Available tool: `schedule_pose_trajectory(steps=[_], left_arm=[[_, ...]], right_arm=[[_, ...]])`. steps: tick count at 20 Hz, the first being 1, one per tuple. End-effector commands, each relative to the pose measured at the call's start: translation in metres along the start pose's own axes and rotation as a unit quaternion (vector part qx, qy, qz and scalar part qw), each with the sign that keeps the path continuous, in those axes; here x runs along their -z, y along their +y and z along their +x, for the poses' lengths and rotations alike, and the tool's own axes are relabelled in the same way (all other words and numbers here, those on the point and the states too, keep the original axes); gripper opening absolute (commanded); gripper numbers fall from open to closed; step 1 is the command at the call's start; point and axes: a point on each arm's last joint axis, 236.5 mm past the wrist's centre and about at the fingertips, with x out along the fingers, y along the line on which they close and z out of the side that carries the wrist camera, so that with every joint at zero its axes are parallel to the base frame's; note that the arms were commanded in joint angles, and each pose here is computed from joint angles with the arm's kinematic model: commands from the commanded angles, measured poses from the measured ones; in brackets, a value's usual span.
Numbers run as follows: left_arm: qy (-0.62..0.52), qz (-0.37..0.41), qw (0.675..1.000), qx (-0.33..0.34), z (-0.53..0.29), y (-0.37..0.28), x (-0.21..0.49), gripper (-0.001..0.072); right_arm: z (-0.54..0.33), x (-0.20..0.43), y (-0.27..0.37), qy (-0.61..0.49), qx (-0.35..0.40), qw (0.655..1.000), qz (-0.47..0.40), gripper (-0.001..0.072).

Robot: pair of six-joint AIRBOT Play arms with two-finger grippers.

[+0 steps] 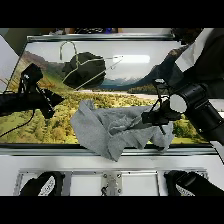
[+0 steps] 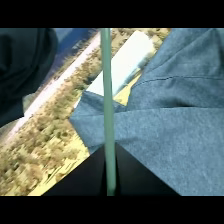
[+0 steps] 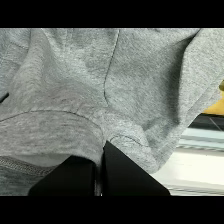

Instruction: Fold the clothes and pants, and hang the long-sleeved shirts on hangers.

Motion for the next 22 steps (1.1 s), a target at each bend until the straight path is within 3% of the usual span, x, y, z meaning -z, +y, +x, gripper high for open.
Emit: schedule_pose_trajectory(steps=[1, 5, 9, 15, 22], left_arm=[[-0.064, 0.002, 0.991, 0.12, 0.001, -0.025, -0.004, 0.0014], [0.005, -0.009, 0.99, 0.142, 0.011, -0.021, 0.038, 0.0015], [0.004, -0.005, 0.989, 0.148, 0.013, -0.021, 0.04, 0.0015], [-0.014, 0.113, 0.973, 0.202, 0.004, -0.045, 0.043, 0.0014], [-0.022, 0.129, 0.956, 0.263, -0.009, -0.072, 0.045, 0.0013]], right_arm=[[0.0, 0.0, 0.0, 0.0, 0.0, 1.0, 0.0, 0.0032], [0.0, 0.0, 0.0, 0.0, 0.0, 1.0, 0.0, 0.0032], [0.0, 0.0, 0.0, 0.0, 0.0, 1.0, 0.0, 0.0032], [-0.003, -0.001, 0.002, -0.003, -0.006, 1.0, -0.012, 0.0029], [-0.025, 0.001, -0.01, 0.008, 0.0, 1.0, 0.008, 0.0025]])
